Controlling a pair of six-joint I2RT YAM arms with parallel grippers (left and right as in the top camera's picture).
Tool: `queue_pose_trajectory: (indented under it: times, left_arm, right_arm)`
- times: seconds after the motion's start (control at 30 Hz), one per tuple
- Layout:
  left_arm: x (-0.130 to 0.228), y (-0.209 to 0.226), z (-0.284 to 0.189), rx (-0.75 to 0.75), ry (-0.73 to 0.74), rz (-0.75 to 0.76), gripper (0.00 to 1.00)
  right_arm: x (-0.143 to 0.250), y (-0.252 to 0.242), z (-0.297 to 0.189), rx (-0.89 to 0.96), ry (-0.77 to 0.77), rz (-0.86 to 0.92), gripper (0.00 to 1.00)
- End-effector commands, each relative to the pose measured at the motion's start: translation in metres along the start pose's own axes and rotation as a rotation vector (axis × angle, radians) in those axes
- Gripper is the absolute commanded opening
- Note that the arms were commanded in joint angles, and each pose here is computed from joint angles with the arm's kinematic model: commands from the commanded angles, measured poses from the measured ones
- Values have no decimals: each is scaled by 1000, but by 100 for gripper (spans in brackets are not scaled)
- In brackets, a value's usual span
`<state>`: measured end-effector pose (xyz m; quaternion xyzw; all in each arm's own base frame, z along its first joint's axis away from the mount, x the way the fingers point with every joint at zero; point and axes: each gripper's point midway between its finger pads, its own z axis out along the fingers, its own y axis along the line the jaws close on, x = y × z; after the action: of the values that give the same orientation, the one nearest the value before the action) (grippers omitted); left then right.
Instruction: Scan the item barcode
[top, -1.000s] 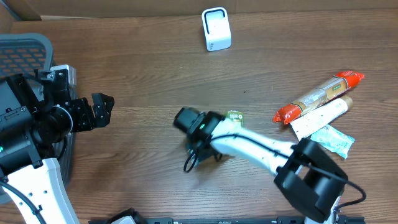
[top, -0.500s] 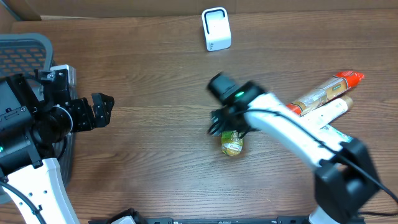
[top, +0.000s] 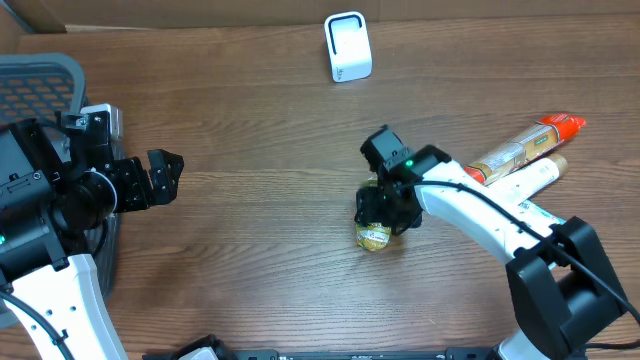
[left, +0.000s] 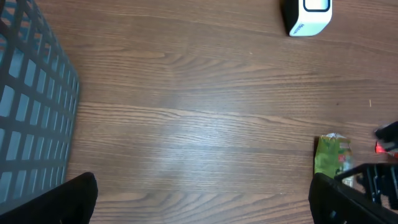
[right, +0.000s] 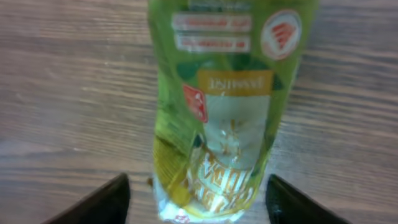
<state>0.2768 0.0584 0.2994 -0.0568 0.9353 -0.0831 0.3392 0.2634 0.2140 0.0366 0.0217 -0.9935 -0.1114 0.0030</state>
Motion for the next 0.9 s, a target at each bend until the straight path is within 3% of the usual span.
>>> queue_pose_trajectory:
  times: [0.0,0.07,0.3,0.47,0.6,0.73,0.87]
  left_arm:
    - [-2,-2,0,15,-7,21,100]
    - [-2,-2,0,15,-7,21,100]
    - [-2,-2,0,15,-7,21,100]
    - [-2,-2,0,15,-7,21,99]
    - [-2,-2,0,15,-7,21,100]
    - [-2,-2,0,15,-7,21,100]
    - [-2,-2,0,15,-7,21,100]
  right_arm:
    - [1,-2,6,-4,-11,19,54]
    - [-1,-3,8,-3,-24,17,39]
    - [-8,-8,8,33,-59,5,4]
    - [-18,-11,-7,85,-98,-73,4]
    - [-30,-31,-45,288,-160,-82,4]
    - [-39,-53,-85,589,-315,-57,4]
    - [-35,-47,-72,659,-315,-106,4]
